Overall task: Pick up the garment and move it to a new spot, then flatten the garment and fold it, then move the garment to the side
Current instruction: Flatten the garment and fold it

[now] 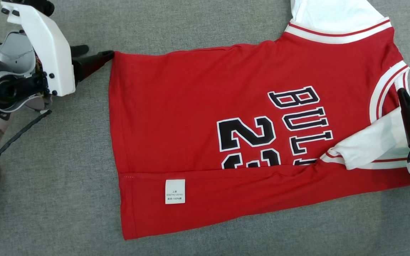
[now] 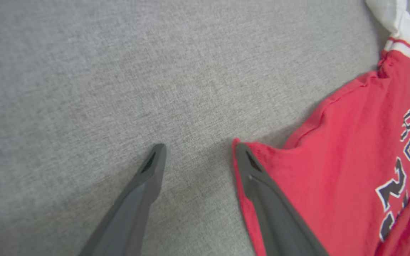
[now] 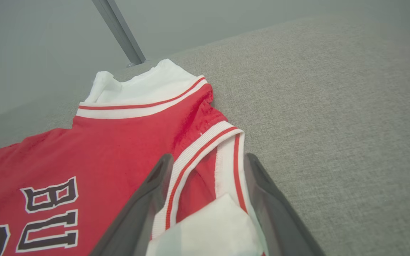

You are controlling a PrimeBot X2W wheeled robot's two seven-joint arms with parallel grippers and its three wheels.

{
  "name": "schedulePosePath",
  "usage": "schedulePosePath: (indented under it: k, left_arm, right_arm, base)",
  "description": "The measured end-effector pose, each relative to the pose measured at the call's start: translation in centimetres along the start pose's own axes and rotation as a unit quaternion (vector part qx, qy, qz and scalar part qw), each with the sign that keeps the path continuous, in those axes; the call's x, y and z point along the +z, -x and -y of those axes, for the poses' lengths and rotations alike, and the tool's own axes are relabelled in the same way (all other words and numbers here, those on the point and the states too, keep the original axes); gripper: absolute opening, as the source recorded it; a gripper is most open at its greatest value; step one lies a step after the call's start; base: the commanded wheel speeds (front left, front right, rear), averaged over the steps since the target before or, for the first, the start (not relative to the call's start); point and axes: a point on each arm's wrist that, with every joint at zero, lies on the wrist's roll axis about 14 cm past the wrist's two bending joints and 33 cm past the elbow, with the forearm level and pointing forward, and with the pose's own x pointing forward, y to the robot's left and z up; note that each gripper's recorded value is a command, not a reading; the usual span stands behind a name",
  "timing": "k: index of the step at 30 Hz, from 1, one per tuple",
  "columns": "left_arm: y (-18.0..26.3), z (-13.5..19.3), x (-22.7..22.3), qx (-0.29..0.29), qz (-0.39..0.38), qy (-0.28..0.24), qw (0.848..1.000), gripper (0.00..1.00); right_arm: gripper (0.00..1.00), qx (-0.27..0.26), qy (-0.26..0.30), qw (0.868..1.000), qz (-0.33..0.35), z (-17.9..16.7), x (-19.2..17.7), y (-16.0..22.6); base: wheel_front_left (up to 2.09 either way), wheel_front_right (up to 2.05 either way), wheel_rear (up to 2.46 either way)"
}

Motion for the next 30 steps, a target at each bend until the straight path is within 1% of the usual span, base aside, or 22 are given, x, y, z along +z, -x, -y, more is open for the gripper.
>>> schedulePosePath:
  k: [2,3,5,9,11,14,20,22,25,28,30]
  left_arm:
    - [0.1,0.2,0.7,0.001,0.016,-0.012,1.0,1.0]
    - [0.5,0.4,1.7,0.004,0.039,-0.029,0.999,1.0]
    - [1.3,0.7,2.9,0.004,0.062,-0.046,0.997,1.0]
    - [2.2,1.8,2.9,0.002,0.088,-0.095,0.992,1.0]
    - [2.3,2.0,2.6,-0.003,0.096,-0.099,0.99,1.0]
    - [2.0,3.0,0.4,-0.028,0.112,-0.09,0.989,1.0]
    - [1.5,3.0,-1.9,-0.031,0.118,-0.085,0.989,1.0]
    - [1.5,2.5,-1.8,-0.017,0.133,-0.092,0.987,1.0]
    - [1.9,1.9,-0.5,0.003,0.176,-0.099,0.979,1.0]
    - [2.2,1.9,-0.2,0.01,0.21,-0.096,0.973,1.0]
    - [2.1,2.3,-0.3,0.007,0.226,-0.083,0.971,1.0]
  right_arm:
    - [1.0,0.001,0.0,1.0,0.001,-0.1,0.0,-0.1]
    - [1.0,0.002,-0.001,1.0,0.001,-0.1,0.0,-0.1]
    - [1.0,0.004,-0.001,1.0,0.004,-0.3,0.2,0.0]
    - [1.0,0.007,-0.002,1.0,0.013,-0.5,0.6,0.3]
    - [1.0,0.007,-0.004,1.0,0.013,-0.5,0.6,0.4]
    - [1.0,0.01,-0.007,1.0,0.017,-0.8,0.6,0.4]
    - [1.0,0.01,-0.012,1.0,0.014,-0.8,0.1,0.6]
    - [1.0,0.011,-0.014,1.0,0.013,-0.9,0.1,0.6]
    - [1.0,0.01,-0.015,1.0,0.011,-0.8,0.0,0.7]
    - [1.0,0.005,-0.016,1.0,0.01,-0.6,-0.2,1.1]
    - [1.0,0.003,-0.017,1.0,0.008,-0.4,-0.5,1.3]
  base:
    - [0.0,0.0,0.0]
    - [0.0,0.0,0.0]
    - [0.0,0.0,0.0]
    - [0.0,0.0,0.0]
    - [0.0,0.0,0.0]
    - [0.0,0.0,0.0]
    - [0.0,0.0,0.0]
    - [0.0,0.0,0.0]
    - [0.0,0.0,0.0]
    - [0.0,0.0,0.0]
    - [0.0,0.0,0.0]
